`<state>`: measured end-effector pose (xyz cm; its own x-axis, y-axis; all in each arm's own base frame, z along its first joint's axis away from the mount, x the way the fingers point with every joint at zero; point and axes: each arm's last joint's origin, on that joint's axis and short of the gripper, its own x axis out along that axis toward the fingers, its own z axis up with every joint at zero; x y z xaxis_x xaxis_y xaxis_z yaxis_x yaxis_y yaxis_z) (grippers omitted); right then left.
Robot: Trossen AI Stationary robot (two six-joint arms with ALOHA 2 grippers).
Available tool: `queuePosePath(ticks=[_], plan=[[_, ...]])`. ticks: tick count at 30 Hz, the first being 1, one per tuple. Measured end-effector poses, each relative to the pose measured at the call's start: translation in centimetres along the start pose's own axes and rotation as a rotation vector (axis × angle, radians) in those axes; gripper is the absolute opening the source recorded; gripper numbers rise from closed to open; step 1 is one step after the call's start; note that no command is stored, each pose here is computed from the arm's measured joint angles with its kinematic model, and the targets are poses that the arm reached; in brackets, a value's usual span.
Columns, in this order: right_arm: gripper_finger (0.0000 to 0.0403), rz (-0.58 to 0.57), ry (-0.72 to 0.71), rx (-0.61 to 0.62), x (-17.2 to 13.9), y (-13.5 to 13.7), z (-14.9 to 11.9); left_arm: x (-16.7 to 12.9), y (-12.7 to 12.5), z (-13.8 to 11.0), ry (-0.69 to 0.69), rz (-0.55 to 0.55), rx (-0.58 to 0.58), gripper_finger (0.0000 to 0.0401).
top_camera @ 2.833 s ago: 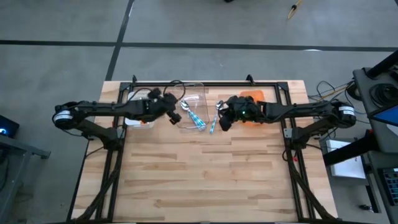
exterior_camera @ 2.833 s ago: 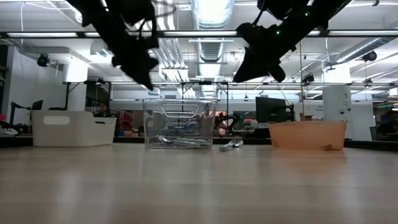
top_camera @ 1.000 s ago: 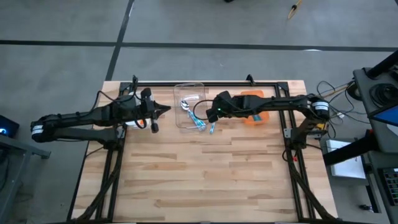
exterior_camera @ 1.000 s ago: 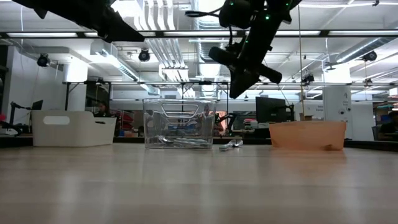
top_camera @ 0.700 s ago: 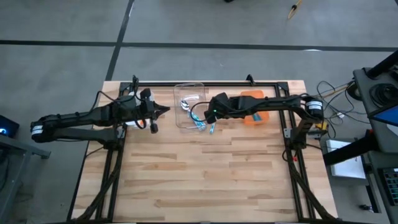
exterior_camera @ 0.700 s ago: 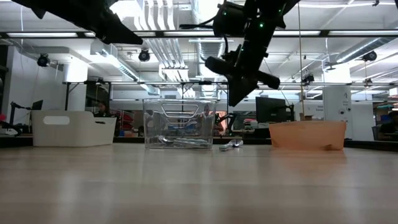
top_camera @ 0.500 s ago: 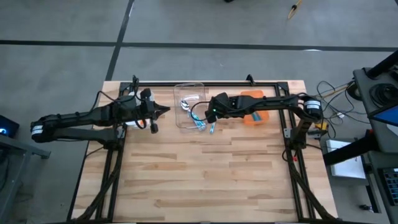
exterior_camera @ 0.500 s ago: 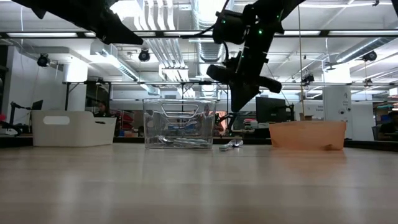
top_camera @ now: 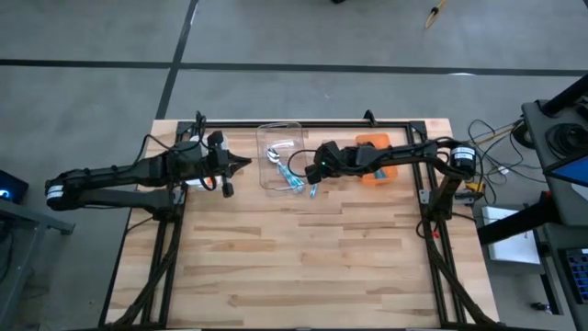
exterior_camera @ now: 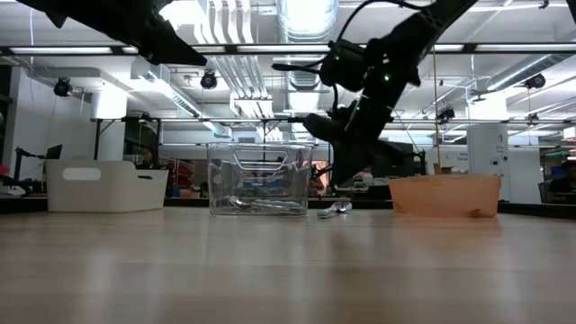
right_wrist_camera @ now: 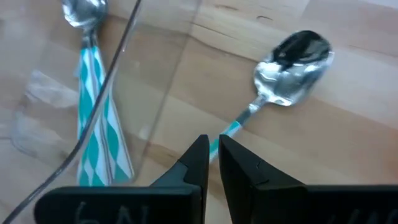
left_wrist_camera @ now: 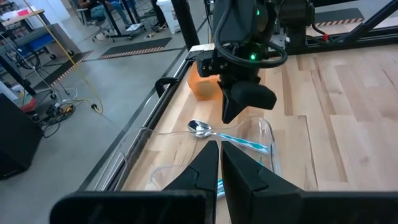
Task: Sort silverware by color (type)
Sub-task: Put the blue patterned spoon into the transparent bin
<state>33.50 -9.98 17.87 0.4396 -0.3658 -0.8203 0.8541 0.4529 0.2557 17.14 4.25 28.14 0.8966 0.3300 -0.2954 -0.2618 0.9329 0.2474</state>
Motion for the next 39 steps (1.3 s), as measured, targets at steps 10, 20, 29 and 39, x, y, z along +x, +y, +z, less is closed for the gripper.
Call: queuePosePath(ticks=[10,20,29,39], plan=[[0.0028,-0.020,-0.099,0.074,1.3,-1.3,-1.4,0.0,0.0,0.0,0.000,0.000,0.000,0.0001],[0.0028,-0.021,-0.101,0.134,1.3,-1.2,-2.0,0.0,0.0,0.0,0.000,0.000,0.000,0.0001],[0.0028,-0.015,-0.113,0.199,1.2,-0.6,-3.1,0.0,0.0,0.0,0.000,0.000,0.000,0.0001],[0.0028,0.006,-0.169,0.222,1.3,-0.5,-4.1,0.0,0.0,0.0,0.001,0.000,0.000,0.0001]])
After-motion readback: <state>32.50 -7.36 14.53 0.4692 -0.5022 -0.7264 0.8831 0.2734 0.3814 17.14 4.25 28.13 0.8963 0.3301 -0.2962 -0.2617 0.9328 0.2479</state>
